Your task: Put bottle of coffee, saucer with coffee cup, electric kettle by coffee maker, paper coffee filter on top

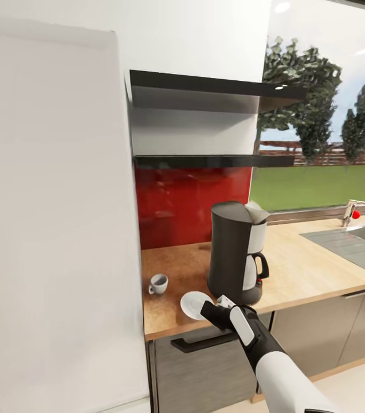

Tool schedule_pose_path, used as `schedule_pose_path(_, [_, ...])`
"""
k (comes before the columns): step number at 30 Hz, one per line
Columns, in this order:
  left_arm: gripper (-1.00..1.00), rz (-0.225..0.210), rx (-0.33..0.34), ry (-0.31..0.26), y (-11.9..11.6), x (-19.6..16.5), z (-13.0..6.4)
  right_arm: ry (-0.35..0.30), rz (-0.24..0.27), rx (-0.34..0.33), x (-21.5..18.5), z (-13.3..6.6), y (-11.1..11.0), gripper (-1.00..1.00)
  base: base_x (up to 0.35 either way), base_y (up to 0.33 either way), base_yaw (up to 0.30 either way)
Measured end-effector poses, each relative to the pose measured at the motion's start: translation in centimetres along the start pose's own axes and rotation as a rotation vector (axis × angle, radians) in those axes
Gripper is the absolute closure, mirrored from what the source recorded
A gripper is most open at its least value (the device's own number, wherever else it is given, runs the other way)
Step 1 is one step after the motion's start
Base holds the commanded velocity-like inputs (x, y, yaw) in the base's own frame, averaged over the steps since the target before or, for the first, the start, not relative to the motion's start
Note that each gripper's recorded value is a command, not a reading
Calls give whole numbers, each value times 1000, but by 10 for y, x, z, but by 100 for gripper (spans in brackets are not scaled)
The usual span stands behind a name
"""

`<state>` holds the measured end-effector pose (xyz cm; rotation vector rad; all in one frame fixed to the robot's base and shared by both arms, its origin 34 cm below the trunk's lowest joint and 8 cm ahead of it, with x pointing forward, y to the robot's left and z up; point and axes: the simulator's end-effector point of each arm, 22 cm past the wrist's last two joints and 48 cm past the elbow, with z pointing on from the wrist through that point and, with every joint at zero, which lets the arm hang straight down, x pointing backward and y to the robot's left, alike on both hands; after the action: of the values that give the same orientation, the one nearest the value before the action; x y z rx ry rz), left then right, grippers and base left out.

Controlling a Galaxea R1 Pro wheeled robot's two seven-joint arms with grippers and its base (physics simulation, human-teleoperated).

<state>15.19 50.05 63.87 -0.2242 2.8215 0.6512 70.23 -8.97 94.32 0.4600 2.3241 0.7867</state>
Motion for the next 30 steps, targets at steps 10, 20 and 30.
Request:
schedule_pose_path(10, [-100, 0, 1, 2, -1, 0, 0, 0, 1, 0, 0, 0, 0, 100, 37, 0, 0])
schedule_pose_path(20, [-100, -2, 2, 3, -2, 1, 0, 0, 1, 0, 0, 0, 0, 100, 113, 0, 0])
schedule_pose_path(30, [-100, -6, 1, 4, -1, 1, 0, 0, 1, 0, 0, 0, 0, -100, 1, 0, 0])
